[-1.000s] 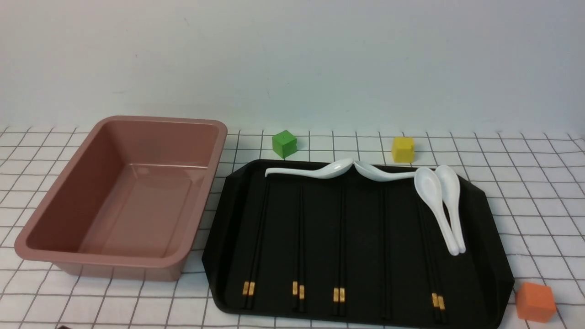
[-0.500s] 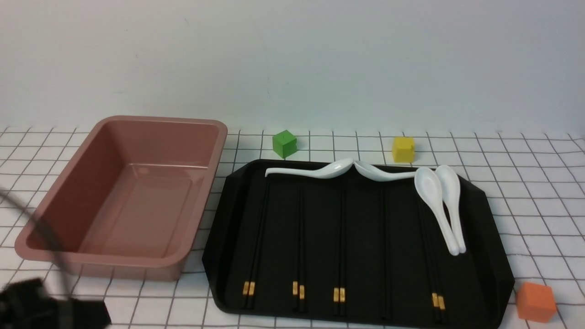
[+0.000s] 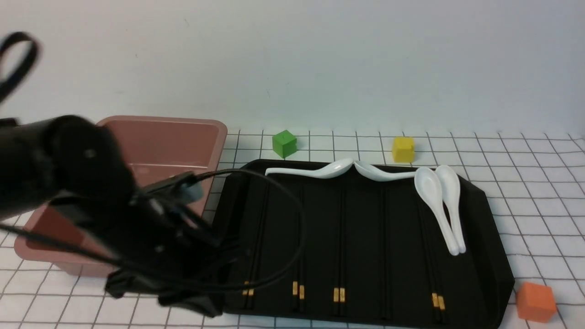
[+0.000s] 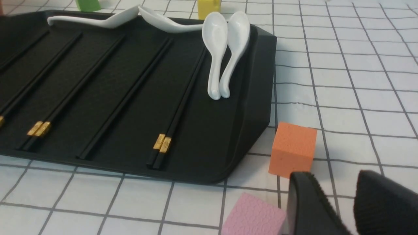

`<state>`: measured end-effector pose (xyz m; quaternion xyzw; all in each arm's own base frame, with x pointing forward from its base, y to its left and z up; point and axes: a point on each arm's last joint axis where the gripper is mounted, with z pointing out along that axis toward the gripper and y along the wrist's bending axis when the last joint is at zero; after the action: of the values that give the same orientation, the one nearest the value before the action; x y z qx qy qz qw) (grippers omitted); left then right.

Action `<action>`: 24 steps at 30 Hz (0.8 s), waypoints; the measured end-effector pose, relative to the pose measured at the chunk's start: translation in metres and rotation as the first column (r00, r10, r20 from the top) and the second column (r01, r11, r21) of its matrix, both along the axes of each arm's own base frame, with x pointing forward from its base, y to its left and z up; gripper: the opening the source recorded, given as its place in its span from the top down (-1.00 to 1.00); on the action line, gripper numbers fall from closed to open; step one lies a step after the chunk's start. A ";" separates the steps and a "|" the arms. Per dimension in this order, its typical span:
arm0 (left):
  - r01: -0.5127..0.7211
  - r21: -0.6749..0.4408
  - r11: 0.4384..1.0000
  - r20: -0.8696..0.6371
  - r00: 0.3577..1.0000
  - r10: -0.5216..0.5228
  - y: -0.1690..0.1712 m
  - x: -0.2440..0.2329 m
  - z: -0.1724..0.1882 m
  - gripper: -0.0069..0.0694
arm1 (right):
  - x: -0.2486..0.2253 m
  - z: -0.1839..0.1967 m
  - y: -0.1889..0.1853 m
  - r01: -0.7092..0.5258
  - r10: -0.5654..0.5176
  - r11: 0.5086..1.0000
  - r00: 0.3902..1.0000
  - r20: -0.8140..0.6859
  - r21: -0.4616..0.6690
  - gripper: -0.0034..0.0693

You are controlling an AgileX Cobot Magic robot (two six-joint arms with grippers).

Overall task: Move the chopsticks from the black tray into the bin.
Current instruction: Use the left arm to grab a pair of chopsticks

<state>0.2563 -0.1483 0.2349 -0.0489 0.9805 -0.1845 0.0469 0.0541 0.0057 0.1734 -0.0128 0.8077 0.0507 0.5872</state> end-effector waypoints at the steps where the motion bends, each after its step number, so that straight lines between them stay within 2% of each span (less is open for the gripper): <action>1: 0.005 0.014 1.000 0.009 1.000 -0.005 -0.008 0.007 -0.002 0.79 | 0.000 0.000 0.000 0.000 0.000 1.000 1.000 0.000 0.000 0.25; 4: 0.022 0.055 0.998 0.034 0.999 -0.024 -0.023 0.028 -0.007 0.66 | 0.000 0.000 0.000 0.000 0.000 1.000 1.000 0.000 0.000 0.25; 6: 0.043 0.091 0.995 0.036 0.998 -0.046 -0.037 0.052 -0.019 0.44 | 0.000 0.000 0.000 0.000 0.000 1.000 1.000 0.000 0.000 0.25; 8: 0.047 0.099 0.994 0.033 0.998 -0.051 -0.040 0.057 -0.021 0.37 | 0.000 0.000 0.000 0.000 0.000 1.000 1.000 0.000 0.000 0.25; 11: 0.077 0.144 0.987 0.041 0.996 -0.083 -0.047 0.077 -0.035 0.14 | 0.000 0.000 0.000 0.000 0.000 1.000 1.000 0.000 0.000 0.25; 15: 0.106 0.191 0.976 0.060 0.991 -0.119 -0.049 0.089 -0.051 0.06 | 0.000 0.000 0.000 0.000 0.000 1.000 1.000 0.000 0.000 0.25; 24: 0.136 0.260 0.956 0.080 0.984 -0.162 -0.048 0.100 -0.072 0.06 | 0.000 0.000 0.000 0.000 0.000 1.000 1.000 0.000 0.000 0.25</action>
<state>0.3559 -0.1962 0.1628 0.0409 0.9933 -0.0629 0.0879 0.0541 0.0057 0.1734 -0.0128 0.8077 0.0507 0.5872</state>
